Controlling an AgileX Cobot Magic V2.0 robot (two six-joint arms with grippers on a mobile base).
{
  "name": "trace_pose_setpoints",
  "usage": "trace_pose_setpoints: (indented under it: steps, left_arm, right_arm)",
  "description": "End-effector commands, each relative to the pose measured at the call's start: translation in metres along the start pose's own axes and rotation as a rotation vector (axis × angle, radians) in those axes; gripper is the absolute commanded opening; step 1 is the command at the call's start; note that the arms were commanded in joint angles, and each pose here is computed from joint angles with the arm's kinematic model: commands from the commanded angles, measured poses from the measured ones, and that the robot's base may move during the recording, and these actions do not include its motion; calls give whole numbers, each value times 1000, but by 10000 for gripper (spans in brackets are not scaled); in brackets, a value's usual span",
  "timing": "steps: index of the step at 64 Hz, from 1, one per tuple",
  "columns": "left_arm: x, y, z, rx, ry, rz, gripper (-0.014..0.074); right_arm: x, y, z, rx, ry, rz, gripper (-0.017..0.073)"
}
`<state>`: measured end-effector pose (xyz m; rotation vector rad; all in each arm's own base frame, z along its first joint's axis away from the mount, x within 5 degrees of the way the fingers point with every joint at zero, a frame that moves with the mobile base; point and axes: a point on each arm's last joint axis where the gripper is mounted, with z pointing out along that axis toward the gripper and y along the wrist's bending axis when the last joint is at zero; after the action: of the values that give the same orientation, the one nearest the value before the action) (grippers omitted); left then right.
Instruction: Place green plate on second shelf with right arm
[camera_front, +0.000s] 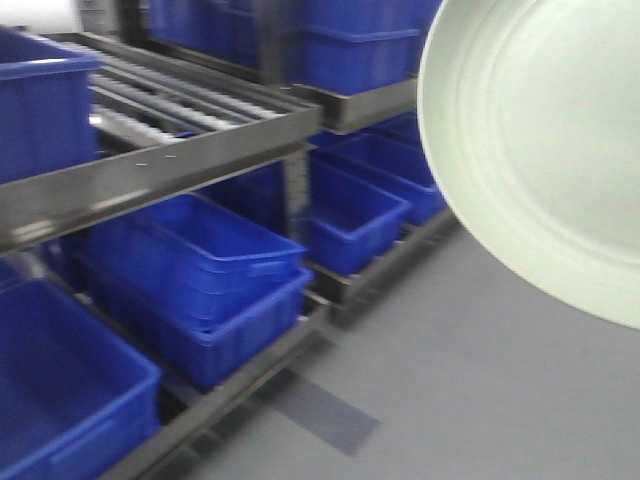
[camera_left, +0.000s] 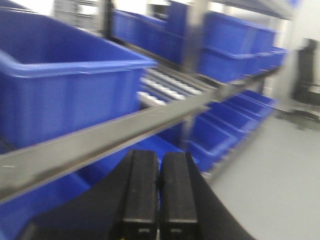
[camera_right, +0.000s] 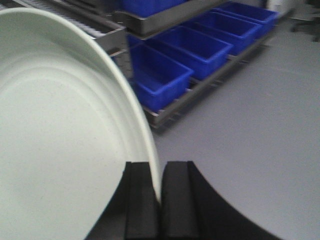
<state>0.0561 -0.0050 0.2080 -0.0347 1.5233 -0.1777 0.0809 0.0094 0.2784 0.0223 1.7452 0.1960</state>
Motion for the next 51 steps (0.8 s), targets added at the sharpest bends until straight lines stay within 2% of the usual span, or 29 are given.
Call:
trace_pose_setpoints:
  steps: [1,51]
  left_arm:
    - [5,1,0,13,-65,-12,130]
    - [5,1,0,13,-65,-12,130]
  right_arm:
    - [-19,4,-3,-31,-125,-3,53]
    - [-19,4,-3,-31,-125,-3,53]
